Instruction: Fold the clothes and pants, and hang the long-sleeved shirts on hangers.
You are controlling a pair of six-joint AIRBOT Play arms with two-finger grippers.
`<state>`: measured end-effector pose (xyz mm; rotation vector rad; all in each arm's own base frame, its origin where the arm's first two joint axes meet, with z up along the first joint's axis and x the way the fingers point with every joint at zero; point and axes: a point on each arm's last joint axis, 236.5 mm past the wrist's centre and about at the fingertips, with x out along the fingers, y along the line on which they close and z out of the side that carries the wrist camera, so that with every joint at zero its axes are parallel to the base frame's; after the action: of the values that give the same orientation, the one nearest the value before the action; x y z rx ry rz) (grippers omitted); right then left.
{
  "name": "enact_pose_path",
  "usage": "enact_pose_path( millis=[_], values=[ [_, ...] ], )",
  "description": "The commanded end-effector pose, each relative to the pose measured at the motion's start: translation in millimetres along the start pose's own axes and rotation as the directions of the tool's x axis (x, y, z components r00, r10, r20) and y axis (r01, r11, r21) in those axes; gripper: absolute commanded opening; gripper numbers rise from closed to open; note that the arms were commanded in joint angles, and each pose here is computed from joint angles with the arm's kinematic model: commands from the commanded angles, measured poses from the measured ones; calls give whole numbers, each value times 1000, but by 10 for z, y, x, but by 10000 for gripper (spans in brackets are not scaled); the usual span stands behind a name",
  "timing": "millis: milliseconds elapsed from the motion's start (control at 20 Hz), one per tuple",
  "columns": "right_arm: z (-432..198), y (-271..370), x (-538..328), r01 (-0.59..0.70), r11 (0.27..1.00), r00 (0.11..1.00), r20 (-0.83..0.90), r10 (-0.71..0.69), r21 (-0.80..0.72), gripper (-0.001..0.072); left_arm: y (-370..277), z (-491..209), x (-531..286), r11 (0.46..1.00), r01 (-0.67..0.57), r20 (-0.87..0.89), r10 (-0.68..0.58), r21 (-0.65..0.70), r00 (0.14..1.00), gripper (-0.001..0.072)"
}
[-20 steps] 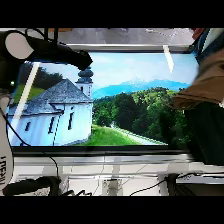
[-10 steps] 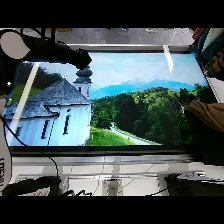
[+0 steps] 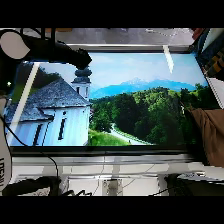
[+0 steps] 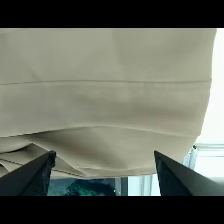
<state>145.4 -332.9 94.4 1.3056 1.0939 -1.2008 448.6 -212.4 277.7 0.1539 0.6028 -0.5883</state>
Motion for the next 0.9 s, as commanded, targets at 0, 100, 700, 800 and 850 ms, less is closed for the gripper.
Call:
enact_pose_path(
  millis=[0, 100, 700, 800, 850],
  values=[
    [6, -4, 1, 1, 1000, 1000, 2, -1, -27, 668, 2, 1, -2, 1000, 0, 0, 0, 0, 1000, 699],
    [-15, 101, 3, -30, 992, 1000, 0, 30, -122, 250, 2, 1, -2, 1000, 0, 0, 0, 0, 1000, 699],
    [-1481, 2075, -727, -92, 468, 898, 131, 421, -879, 33, 1, 0, -1, 1000, 0, 0, 0, 0, 1000, 699],
    [-1973, 2176, -913, -88, 334, 878, 85, 471, -939, 34, 1, -1, -1, 1000, 0, 0, 0, 0, 1000, 699],
    [-2223, 2180, -984, -91, 274, 874, 55, 482, -957, 34, 1, -1, -1, 1000, 0, 0, 0, 0, 1000, 699]
  ],
)
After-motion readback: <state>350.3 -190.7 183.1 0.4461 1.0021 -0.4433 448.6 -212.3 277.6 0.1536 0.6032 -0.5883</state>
